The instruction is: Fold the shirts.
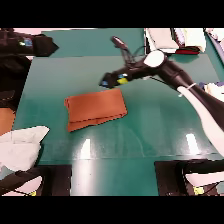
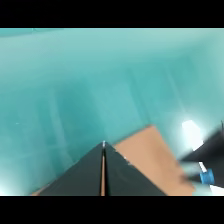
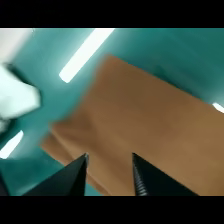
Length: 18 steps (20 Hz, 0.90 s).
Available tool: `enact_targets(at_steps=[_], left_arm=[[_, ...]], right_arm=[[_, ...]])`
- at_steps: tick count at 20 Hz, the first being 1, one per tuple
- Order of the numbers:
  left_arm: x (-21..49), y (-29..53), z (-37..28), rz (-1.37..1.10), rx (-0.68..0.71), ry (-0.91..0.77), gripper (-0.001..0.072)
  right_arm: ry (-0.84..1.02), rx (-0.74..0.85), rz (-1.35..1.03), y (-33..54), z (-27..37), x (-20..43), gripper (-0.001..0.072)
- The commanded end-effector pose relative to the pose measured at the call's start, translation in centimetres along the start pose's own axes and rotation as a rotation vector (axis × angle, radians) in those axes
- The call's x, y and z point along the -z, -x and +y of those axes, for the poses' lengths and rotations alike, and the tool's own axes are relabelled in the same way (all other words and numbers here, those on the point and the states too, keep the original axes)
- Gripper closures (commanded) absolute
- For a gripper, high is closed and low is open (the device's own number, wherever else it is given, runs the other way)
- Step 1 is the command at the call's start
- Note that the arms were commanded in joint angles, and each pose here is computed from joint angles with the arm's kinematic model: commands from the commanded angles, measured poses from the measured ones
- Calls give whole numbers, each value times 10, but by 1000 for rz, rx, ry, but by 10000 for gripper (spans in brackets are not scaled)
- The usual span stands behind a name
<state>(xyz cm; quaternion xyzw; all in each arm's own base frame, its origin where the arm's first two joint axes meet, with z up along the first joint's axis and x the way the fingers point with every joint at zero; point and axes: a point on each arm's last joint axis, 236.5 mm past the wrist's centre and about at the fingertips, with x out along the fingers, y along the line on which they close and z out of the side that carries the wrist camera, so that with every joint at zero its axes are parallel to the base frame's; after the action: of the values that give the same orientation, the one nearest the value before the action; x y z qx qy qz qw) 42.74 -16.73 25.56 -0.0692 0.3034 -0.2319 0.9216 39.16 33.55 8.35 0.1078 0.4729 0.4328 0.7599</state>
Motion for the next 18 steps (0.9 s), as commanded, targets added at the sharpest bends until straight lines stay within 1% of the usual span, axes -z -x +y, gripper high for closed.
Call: enact_targets(at_steps=[1,2,4,7,8,9,11,13,15,16,17,18], left_arm=[[18,-23,-36,55,68,-62,681],[23,-29,-43,71,83,-70,682],[32,-40,-55,101,107,-86,682],[39,-46,-64,121,128,-87,682],[38,-46,-64,118,127,-89,682],[39,-46,-64,120,127,-89,682],[38,-46,-64,120,128,-88,682],[39,-46,-64,120,128,-87,681],[39,-46,-66,120,135,-79,681],[38,-46,-68,119,144,-73,682],[38,-46,-69,120,151,-68,683],[38,-45,-70,120,153,-61,683]], right_arm=[[-222,174,104,33,-107,62,166],[-317,183,100,34,-127,72,82],[-461,131,116,23,-144,89,85],[-587,27,161,-13,-139,104,89],[-608,4,174,-26,-135,108,92],[-610,-15,183,-41,-128,110,131],[-565,-33,198,-67,-114,108,163],[-495,-58,215,-89,-94,95,170],[-429,-72,206,-110,-79,80,379],[-402,-73,188,-118,-74,71,554],[-371,-73,166,-123,-69,60,695],[-346,-68,133,-123,-67,46,695]])
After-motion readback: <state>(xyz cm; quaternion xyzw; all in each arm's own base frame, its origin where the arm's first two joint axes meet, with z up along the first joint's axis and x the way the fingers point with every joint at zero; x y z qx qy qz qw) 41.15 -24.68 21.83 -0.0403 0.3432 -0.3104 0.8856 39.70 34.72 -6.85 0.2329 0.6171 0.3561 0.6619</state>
